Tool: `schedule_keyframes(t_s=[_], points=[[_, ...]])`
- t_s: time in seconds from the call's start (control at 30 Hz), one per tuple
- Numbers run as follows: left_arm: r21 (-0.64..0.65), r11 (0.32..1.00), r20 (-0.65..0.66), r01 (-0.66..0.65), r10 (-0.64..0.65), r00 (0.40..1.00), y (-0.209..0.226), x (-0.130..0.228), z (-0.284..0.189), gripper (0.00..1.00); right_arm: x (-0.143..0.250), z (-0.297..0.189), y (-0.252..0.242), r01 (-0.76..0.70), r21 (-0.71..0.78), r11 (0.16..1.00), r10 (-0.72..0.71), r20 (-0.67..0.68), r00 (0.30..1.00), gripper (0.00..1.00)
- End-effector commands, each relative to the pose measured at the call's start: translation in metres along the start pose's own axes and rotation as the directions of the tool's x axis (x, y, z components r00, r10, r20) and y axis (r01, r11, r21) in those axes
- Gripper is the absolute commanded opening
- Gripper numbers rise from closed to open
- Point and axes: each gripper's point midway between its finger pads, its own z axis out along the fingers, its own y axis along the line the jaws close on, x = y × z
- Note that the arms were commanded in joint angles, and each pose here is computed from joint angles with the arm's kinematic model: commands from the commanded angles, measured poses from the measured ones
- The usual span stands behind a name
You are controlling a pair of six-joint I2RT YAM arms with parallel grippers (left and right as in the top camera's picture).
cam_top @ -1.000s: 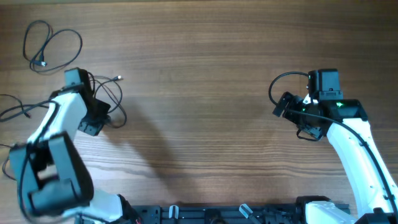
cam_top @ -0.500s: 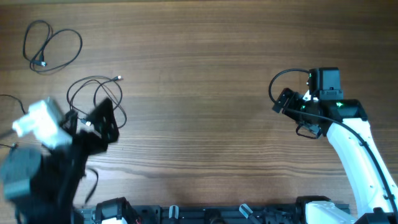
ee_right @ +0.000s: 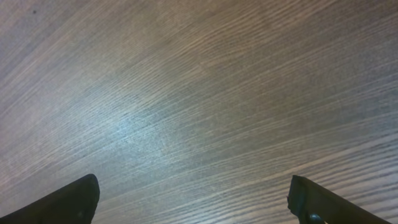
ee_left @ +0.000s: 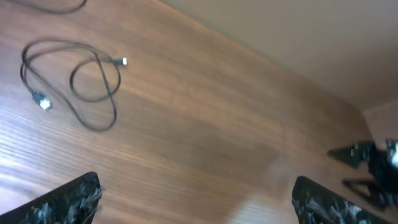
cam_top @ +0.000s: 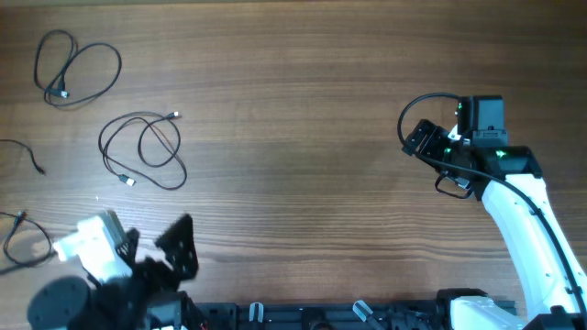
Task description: Untangle cables
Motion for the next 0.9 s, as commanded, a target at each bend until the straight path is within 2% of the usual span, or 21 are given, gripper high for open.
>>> schedule_keyframes(t_s=[0.0,0.2,0.3,0.53,0.63,0.7,0.83,0.87], points=[[0.047,0.998,0.025,-0.048,0.046,0.999,-0.002,0.025,-0.023,1.00,0.001,0.003,0.000,-0.018,0.000,1.000,0.018,-0.011,1.000,1.00],[0.118,0.988,0.088,-0.101,0.091,0.992,0.003,0.069,-0.058,1.00,0.001,0.003,0.000,-0.018,0.000,1.000,0.018,-0.011,1.000,1.00],[0.119,0.989,-0.003,-0.090,0.091,0.996,0.012,0.093,-0.063,1.00,0.001,0.003,0.000,-0.018,0.000,1.000,0.018,-0.011,1.000,1.00],[0.128,0.989,-0.010,-0.078,0.079,0.997,0.011,0.094,-0.063,1.00,0.001,0.003,0.000,-0.018,0.000,1.000,0.018,-0.011,1.000,1.00],[0.137,0.987,-0.015,0.080,-0.078,0.997,0.009,0.090,-0.064,1.00,0.001,0.003,0.000,-0.019,0.000,1.000,0.019,-0.011,1.000,1.00],[0.143,0.987,-0.001,0.074,-0.075,0.997,0.008,0.087,-0.064,1.00,0.001,0.003,0.000,-0.018,0.000,1.000,0.018,-0.011,1.000,1.00],[0.167,0.985,0.092,0.041,-0.057,0.994,0.001,0.065,-0.066,1.00,0.001,0.003,0.000,-0.018,0.000,1.000,0.018,-0.011,1.000,1.00],[0.118,0.993,0.172,0.030,-0.050,0.984,0.008,0.048,-0.067,1.00,0.001,0.003,0.000,-0.018,0.000,1.000,0.018,-0.011,1.000,1.00]])
